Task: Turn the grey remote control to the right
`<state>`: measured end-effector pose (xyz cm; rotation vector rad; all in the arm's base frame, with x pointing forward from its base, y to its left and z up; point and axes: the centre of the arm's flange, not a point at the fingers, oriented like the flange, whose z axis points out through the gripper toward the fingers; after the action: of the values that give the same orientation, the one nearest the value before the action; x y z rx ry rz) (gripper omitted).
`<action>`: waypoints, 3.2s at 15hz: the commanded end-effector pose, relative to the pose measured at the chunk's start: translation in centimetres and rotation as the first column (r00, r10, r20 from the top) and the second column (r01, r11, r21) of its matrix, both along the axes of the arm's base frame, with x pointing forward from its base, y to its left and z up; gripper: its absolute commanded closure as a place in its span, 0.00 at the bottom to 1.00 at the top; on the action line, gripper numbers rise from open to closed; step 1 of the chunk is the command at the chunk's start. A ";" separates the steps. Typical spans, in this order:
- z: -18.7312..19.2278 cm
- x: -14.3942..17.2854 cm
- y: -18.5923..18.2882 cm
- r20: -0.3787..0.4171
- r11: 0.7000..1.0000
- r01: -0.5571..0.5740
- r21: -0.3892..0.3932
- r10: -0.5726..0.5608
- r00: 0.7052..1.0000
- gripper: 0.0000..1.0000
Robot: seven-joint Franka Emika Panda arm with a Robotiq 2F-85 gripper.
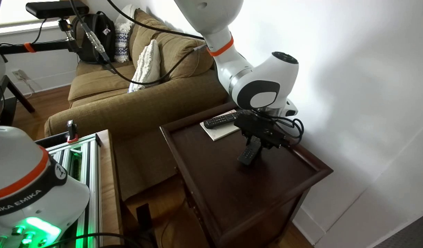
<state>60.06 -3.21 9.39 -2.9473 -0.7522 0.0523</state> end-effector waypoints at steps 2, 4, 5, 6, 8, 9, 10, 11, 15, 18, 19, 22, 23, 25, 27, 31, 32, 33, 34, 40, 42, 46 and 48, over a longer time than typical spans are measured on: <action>-0.2 0.0 0.4 0.016 0.969 0.247 -0.007 -0.247 0.969 0.75; -0.3 0.0 0.3 0.025 0.947 0.321 -0.018 -0.321 0.947 0.75; -0.5 -0.1 0.1 0.025 0.934 0.357 -0.023 -0.356 0.934 0.75; -0.5 -0.2 0.1 0.016 0.921 0.389 -0.027 -0.388 0.921 0.75; -0.7 -0.5 0.0 -0.015 0.901 0.433 -0.035 -0.434 0.901 0.75; -0.7 -0.5 -0.1 -0.024 0.894 0.447 -0.040 -0.448 0.894 0.75; -0.7 -0.5 -0.2 -0.022 0.887 0.460 -0.043 -0.461 0.887 0.75; -0.8 -0.4 -0.2 -0.021 0.882 0.469 -0.043 -0.470 0.882 0.75; -1.1 -0.3 -0.3 -0.029 0.871 0.489 -0.049 -0.490 0.871 0.75; -1.1 -0.3 -0.4 -0.026 0.871 0.489 -0.052 -0.491 0.871 0.75; -1.1 -0.4 -0.4 -0.025 0.870 0.490 -0.050 -0.492 0.870 0.61; -1.0 -0.5 -0.7 -0.028 0.870 0.490 -0.055 -0.492 0.870 0.17; -0.6 -0.5 -0.8 -0.028 0.870 0.491 -0.053 -0.493 0.870 0.11; 0.3 -0.6 -1.0 -0.019 0.874 0.483 -0.057 -0.485 0.875 0.01; 2.0 -0.8 -0.8 -0.012 0.875 0.481 -0.056 -0.482 0.876 0.00; 6.8 -1.3 0.2 -0.023 0.884 0.461 -0.077 -0.464 0.885 0.00; 8.0 -1.2 0.2 -0.024 0.880 0.466 -0.093 -0.470 0.882 0.00; 9.1 -1.3 0.4 -0.043 0.879 0.466 -0.098 -0.471 0.881 0.00; 10.1 -1.3 0.4 -0.062 0.874 0.471 -0.119 -0.480 0.875 0.00; 14.6 -1.9 0.5 -0.043 0.843 0.504 -0.189 -0.520 0.853 0.00; 15.3 -2.1 0.4 -0.019 0.839 0.504 -0.206 -0.519 0.855 0.00; 15.2 -1.0 0.2 -0.013 0.849 0.489 -0.200 -0.501 0.865 0.00; 15.2 -1.2 0.2 -0.014 0.850 0.484 -0.206 -0.497 0.868 0.00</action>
<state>58.81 -3.01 24.54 -3.2053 0.0412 0.1945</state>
